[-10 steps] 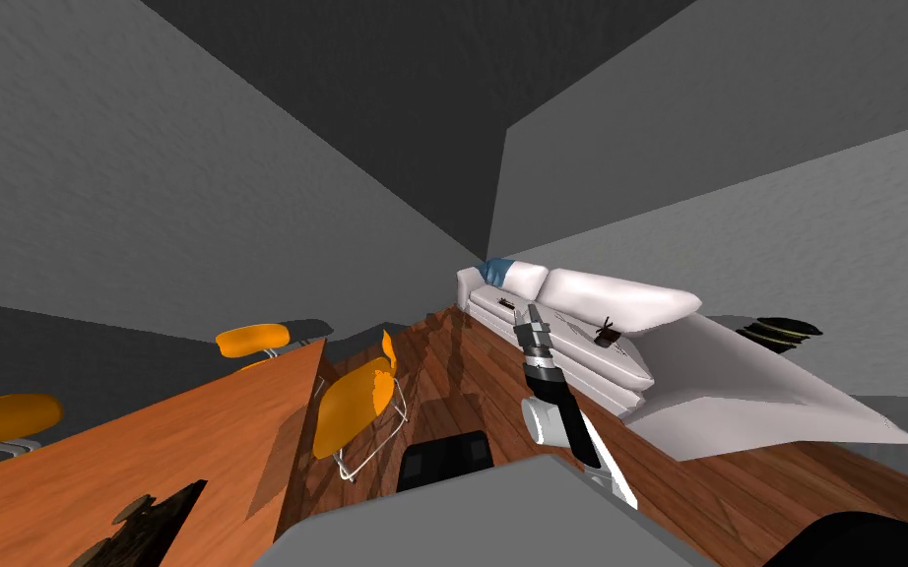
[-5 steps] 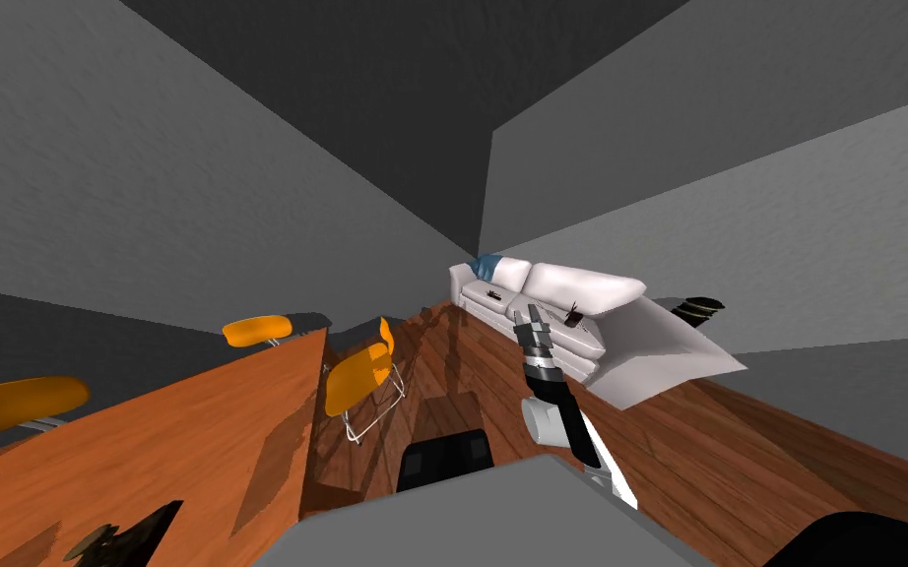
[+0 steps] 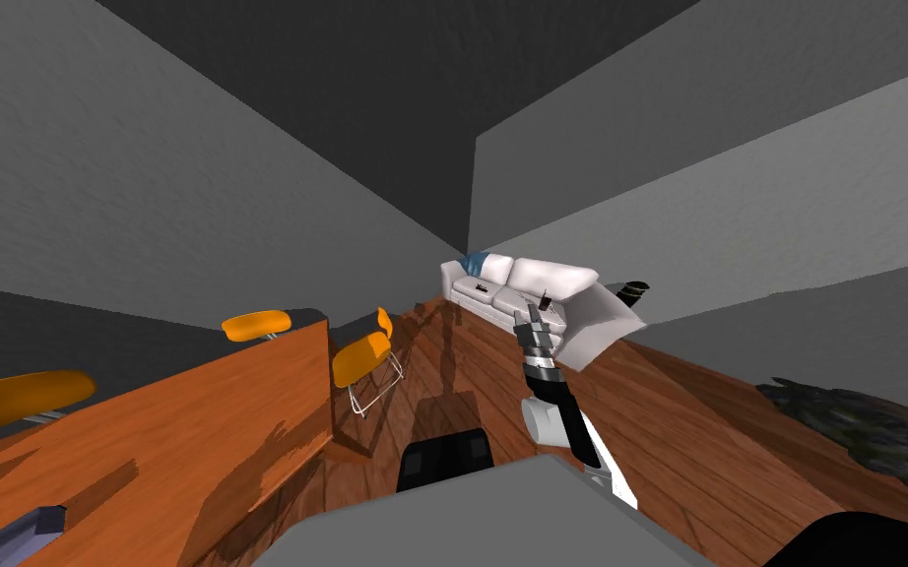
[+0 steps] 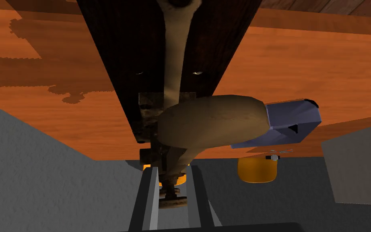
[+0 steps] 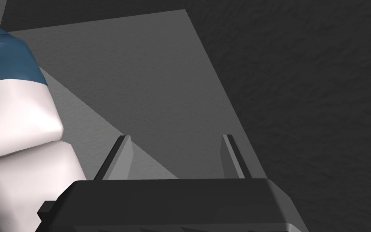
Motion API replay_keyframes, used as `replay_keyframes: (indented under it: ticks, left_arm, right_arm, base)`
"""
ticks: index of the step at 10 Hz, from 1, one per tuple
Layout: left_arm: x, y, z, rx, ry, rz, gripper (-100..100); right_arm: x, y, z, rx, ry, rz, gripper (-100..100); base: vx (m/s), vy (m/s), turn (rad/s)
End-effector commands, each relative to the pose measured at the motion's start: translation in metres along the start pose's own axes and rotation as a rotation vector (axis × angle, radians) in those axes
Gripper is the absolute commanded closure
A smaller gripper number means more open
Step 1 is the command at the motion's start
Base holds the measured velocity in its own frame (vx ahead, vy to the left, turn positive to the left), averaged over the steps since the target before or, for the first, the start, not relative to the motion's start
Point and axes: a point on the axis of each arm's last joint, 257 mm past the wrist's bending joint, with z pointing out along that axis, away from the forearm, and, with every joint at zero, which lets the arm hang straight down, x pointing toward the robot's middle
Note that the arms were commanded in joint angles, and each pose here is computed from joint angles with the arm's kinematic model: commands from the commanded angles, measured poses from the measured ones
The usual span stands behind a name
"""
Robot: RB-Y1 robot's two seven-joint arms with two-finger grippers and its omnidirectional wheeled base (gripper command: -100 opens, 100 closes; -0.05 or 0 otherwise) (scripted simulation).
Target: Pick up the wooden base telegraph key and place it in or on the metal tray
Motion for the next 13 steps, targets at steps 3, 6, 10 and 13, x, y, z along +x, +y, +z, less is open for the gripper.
replay_keyframes:
  ticks: [3, 6, 10, 13]
  left_arm:
    - [0.031, 0.041, -0.013, -0.097, 0.076, -0.137, 100]
    - [0.048, 0.069, -0.021, -0.167, 0.109, -0.227, 100]
    - [0.048, 0.089, -0.021, -0.22, 0.109, -0.311, 100]
    - [0.034, 0.092, -0.013, -0.226, 0.085, -0.347, 100]
  right_arm:
    - [0.0, 0.0, 0.0, 0.0, 0.0, 0.0, 0]
    - [0.0, 0.0, 0.0, 0.0, 0.0, 0.0, 0]
    - [0.0, 0.0, 0.0, 0.001, 0.0, -0.001, 0]
    - [0.0, 0.0, 0.0, 0.001, 0.0, -0.001, 0]
  base:
    - [-0.352, 0.069, -0.171]
    - [-0.271, 0.128, -0.183]
    - [-0.188, 0.199, -0.182]
    - [-0.073, 0.259, -0.188]
